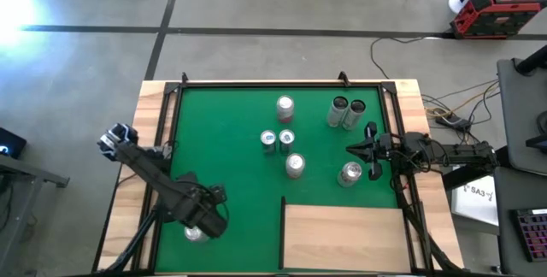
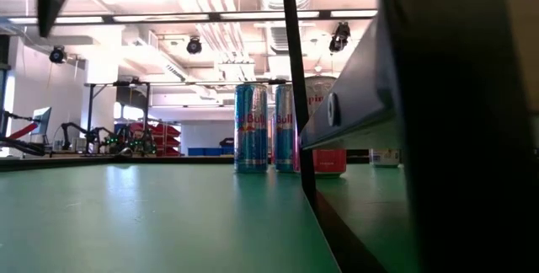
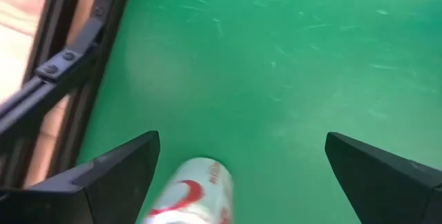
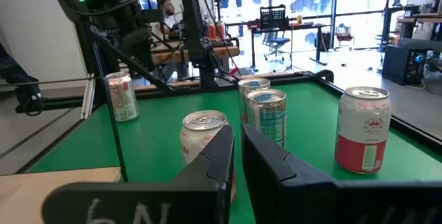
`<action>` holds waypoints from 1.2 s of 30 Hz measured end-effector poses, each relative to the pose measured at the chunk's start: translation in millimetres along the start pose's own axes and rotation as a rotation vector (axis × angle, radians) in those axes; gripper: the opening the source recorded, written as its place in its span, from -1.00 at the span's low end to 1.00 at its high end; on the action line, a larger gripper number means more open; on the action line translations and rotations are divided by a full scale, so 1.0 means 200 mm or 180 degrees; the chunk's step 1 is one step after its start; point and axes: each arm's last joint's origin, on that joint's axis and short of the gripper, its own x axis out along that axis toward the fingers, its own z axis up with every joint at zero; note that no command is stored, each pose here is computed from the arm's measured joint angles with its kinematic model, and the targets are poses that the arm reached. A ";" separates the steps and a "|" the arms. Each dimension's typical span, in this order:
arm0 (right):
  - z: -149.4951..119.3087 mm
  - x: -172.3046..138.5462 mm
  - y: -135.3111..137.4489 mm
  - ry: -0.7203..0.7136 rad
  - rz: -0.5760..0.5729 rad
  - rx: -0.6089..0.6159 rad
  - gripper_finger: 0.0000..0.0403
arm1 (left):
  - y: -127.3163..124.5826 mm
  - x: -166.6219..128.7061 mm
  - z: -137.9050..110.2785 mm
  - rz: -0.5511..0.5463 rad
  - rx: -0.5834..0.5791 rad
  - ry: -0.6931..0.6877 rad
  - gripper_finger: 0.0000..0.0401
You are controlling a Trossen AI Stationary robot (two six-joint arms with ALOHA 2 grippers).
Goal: Place canned beverage on shelf
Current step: Move the left red-silver soda can to the center of the table
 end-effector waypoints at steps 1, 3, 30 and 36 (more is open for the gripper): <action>0.00 0.00 0.00 0.0001 0.0001 0.0003 -0.89 | 0.02 0.01 0.00 0.0005 0.0019 -0.0019 0.97; 0.00 0.00 0.00 0.0002 0.0000 0.0000 -0.89 | 0.06 0.03 0.00 0.0056 0.0074 -0.0039 0.96; 0.00 0.00 0.00 0.0001 0.0000 0.0003 -0.89 | 0.17 0.16 -0.18 -0.0092 0.1311 0.0740 0.92; 0.00 0.00 0.00 0.0001 -0.0001 0.0002 -0.89 | 0.17 0.17 -0.23 -0.0078 0.1453 0.0959 0.81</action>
